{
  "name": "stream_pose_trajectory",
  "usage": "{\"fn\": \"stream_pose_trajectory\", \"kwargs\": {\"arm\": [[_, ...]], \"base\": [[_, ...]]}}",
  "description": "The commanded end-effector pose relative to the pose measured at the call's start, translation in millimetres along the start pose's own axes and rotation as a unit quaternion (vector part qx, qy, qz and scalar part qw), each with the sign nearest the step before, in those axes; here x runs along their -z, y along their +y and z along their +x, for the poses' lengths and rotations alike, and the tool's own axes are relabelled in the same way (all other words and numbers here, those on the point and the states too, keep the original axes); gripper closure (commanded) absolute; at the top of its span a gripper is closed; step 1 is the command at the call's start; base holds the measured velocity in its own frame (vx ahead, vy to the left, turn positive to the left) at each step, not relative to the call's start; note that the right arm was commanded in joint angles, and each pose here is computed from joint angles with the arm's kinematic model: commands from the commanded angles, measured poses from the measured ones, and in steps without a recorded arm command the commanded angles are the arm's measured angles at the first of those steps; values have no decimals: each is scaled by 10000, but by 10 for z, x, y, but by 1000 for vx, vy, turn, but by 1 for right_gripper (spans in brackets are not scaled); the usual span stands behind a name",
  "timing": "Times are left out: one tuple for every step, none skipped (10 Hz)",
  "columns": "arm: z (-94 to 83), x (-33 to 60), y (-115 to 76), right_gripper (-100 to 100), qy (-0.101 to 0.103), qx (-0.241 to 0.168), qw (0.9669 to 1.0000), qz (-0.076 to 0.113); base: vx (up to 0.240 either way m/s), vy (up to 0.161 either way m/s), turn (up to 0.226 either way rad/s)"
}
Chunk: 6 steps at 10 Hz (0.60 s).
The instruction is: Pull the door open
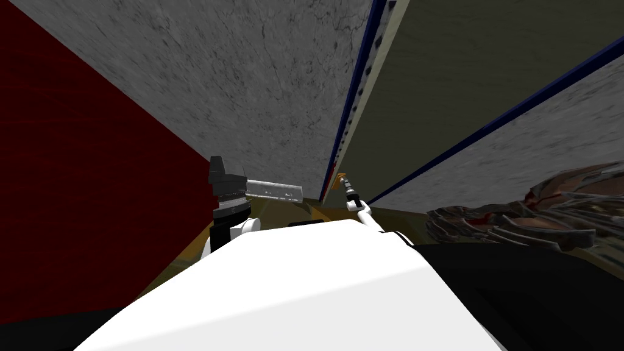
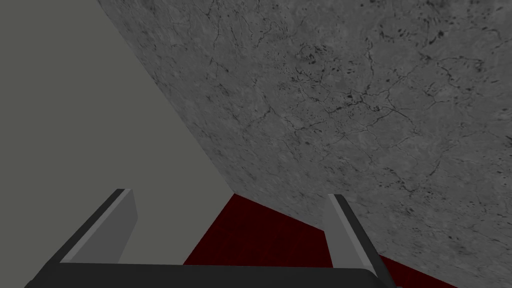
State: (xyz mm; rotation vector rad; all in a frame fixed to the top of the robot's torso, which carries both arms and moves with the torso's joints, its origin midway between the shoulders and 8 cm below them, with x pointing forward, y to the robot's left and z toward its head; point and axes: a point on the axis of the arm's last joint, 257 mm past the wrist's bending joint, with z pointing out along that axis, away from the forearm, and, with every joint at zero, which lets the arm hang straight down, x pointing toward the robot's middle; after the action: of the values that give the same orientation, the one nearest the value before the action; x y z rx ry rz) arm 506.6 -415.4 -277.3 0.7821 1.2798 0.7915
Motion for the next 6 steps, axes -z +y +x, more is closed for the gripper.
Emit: {"fn": "stream_pose_trajectory", "kwargs": {"arm": [[-33, -26, 50, 100, -74, -283, 9996, -37], [-5, -40, 73, 100, -118, -660, 9977, -38], [37, -55, 100, 100, -132, -951, 9954, -45], [23, -54, 94, 100, -161, -1042, 9944, -39], [54, -68, 116, 100, -200, -1421, 9896, -40], [101, -82, 142, 100, -208, -1708, 9851, -44]], "base": [[-58, -47, 49], [-64, -45, 59], [-91, -67, 88], [-59, -51, 49], [-54, -58, 64], [-77, -77, 104]]}}
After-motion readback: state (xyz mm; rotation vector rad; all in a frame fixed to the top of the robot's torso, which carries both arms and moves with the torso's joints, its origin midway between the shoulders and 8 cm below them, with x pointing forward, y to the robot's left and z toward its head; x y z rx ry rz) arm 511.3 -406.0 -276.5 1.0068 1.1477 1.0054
